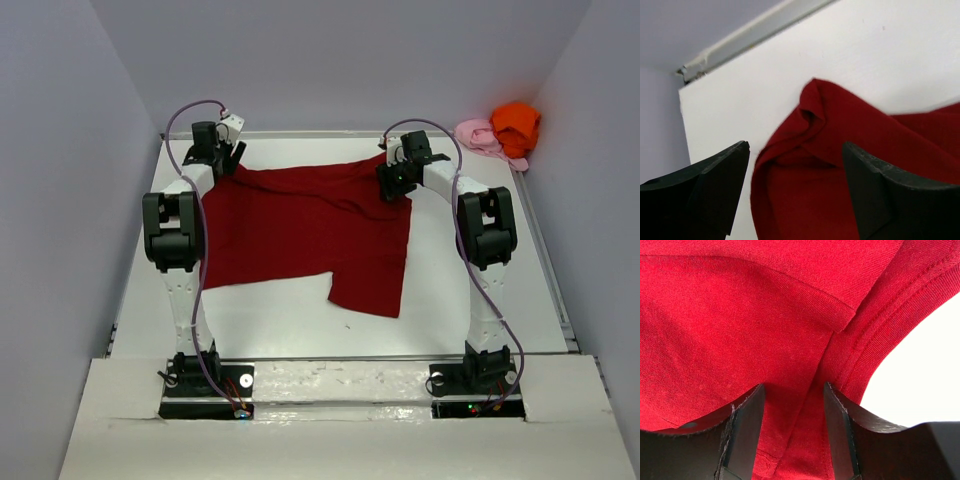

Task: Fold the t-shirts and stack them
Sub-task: Fold the tshirt

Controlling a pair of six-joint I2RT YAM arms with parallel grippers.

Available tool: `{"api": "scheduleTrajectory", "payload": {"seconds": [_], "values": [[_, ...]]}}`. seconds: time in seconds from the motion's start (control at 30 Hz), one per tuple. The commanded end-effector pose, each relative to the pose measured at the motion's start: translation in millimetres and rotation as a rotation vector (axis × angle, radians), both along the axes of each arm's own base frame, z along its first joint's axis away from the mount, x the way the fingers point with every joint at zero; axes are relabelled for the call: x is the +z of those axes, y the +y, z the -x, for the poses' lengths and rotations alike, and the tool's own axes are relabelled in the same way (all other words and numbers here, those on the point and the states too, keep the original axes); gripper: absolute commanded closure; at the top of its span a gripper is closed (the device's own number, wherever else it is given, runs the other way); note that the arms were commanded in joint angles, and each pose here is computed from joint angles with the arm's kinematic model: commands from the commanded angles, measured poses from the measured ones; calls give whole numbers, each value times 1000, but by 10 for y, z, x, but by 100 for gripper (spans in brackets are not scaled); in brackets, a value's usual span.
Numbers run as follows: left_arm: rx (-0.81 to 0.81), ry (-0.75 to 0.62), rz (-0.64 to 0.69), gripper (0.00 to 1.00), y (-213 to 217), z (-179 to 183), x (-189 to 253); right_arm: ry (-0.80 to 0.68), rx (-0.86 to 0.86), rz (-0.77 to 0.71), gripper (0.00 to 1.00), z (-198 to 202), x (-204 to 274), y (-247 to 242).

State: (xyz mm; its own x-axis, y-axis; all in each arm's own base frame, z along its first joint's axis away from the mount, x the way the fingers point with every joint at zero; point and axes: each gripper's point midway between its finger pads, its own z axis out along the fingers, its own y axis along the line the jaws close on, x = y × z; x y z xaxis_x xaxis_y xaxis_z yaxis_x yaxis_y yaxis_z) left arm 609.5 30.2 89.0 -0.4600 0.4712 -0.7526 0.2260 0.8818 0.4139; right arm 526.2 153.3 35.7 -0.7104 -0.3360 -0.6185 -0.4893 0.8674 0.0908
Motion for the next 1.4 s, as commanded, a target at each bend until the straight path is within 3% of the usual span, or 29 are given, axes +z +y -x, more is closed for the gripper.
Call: {"api": "scheduleTrajectory", "payload": {"seconds": [0.0,0.47,0.97,1.2,1.37], "values": [[-26,-172,1,13,-63,-367,587,-21,13,-1,44,-66,64,38],[-23,-110,8,19,-86,-554,406,-39,9,4,45,-106,122,29],[32,60,18,23,-28,-351,38,-51,2,6,44,-137,175,24],[31,58,19,24,-30,-385,34,-53,9,-5,44,-108,227,40],[28,54,15,31,-28,-452,48,-56,16,-10,44,-87,261,47]]}}
